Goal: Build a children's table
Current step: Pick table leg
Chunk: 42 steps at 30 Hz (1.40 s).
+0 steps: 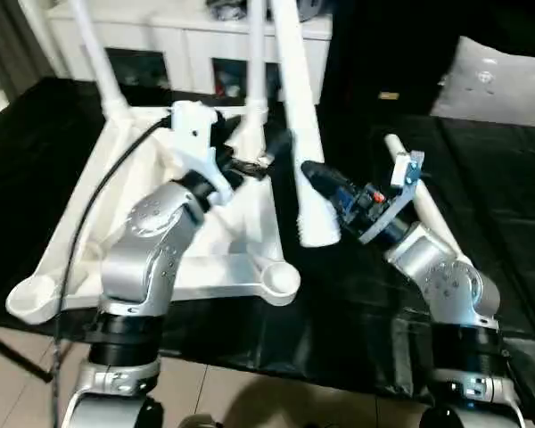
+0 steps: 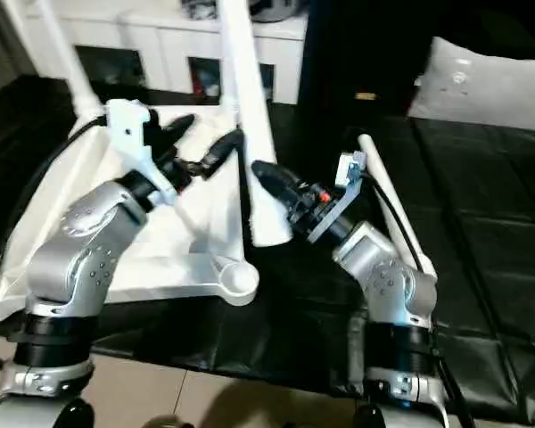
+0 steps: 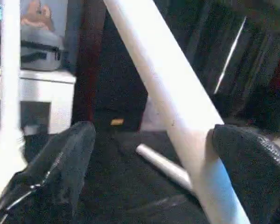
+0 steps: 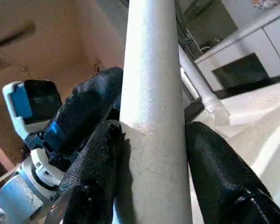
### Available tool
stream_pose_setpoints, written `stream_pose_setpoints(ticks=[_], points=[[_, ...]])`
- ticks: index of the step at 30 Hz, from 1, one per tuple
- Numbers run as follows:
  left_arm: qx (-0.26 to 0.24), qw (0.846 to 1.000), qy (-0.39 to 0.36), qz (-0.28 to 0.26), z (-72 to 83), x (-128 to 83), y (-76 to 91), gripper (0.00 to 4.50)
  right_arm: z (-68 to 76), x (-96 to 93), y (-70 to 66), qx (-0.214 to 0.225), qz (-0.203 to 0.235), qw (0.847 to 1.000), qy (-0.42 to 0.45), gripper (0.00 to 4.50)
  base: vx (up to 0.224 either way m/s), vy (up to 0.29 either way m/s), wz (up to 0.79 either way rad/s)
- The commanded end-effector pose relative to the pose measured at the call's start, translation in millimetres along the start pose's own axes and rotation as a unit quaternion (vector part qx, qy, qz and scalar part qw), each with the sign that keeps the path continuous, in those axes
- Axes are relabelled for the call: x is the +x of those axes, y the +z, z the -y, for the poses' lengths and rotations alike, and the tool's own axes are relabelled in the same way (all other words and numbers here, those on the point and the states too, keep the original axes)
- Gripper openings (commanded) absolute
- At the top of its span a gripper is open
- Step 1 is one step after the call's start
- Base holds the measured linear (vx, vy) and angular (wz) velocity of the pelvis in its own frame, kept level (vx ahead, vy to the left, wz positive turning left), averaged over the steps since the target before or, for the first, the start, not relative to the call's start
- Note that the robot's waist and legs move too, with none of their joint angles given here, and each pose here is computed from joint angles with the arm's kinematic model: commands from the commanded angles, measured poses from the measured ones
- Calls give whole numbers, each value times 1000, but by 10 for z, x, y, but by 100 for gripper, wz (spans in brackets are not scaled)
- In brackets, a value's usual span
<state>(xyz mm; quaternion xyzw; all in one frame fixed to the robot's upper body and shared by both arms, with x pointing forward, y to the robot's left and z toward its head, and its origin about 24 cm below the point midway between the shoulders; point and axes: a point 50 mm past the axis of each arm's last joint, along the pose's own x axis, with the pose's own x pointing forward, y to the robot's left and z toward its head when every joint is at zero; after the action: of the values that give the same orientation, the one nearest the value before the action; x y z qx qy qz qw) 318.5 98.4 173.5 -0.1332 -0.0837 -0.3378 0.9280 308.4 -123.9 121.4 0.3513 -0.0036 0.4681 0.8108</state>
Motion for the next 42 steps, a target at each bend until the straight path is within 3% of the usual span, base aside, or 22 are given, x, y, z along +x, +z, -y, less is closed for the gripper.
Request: stream_pose_setpoints(ticks=[1, 3, 5, 8, 11, 15, 17, 18, 22, 24, 29, 31, 42], points=[[-50, 998, -10, 30, 55, 62, 118, 450, -92, 11, 21, -1, 3, 999, 37, 181, 0, 0, 0], [-71, 997, -13, 37, 67, 72, 121, 450, -103, 11, 16, 0, 3, 999, 42, 181, 0, 0, 0], [-147, 986, -65, 47, 189, 82, 129, 450, -131, 22, -11, -4, -1, 999, 50, 181, 0, 0, 0], [-158, 983, -76, 48, 214, 80, 132, 450, -135, 25, -15, -5, -2, 999, 51, 181, 0, 0, 0], [-159, 983, -84, 36, 280, 93, 104, 450, -155, 103, -52, -75, -25, 996, 29, 181, 0, 0, 0], [-87, 996, -5, 23, 215, 162, 7, 450, -183, 277, -149, -195, -38, 980, -23, 181, 0, 0, 0], [-97, 995, 11, 35, 217, 179, 21, 450, -174, 311, -173, -223, -36, 973, -40, 181, 0, 0, 0], [-108, 993, 23, 42, 220, 189, 32, 423, -172, 331, -193, -242, -35, 968, -49, 181, 0, 0, 0], [-87, 992, 76, 47, 239, 243, -29, 409, -227, 434, -231, -270, 14, 961, -63, 181, 0, 0, 0], [-98, 987, 113, 58, 206, 247, -63, 375, -249, 468, -262, -311, 21, 948, -69, 181, 0, 0, 0], [-94, 984, 136, 73, 203, 259, -75, 364, -241, 488, -303, -366, 32, 925, -91, 181, 0, 0, 0], [-98, 983, 138, 70, 228, 269, -105, 331, -236, 494, -313, -402, 37, 910, -98, 181, 0, 0, 0], [-101, 983, 136, 68, 283, 297, -162, 255, -233, 505, -385, -418, 54, 901, -102, 181, 0, 0, 0]])
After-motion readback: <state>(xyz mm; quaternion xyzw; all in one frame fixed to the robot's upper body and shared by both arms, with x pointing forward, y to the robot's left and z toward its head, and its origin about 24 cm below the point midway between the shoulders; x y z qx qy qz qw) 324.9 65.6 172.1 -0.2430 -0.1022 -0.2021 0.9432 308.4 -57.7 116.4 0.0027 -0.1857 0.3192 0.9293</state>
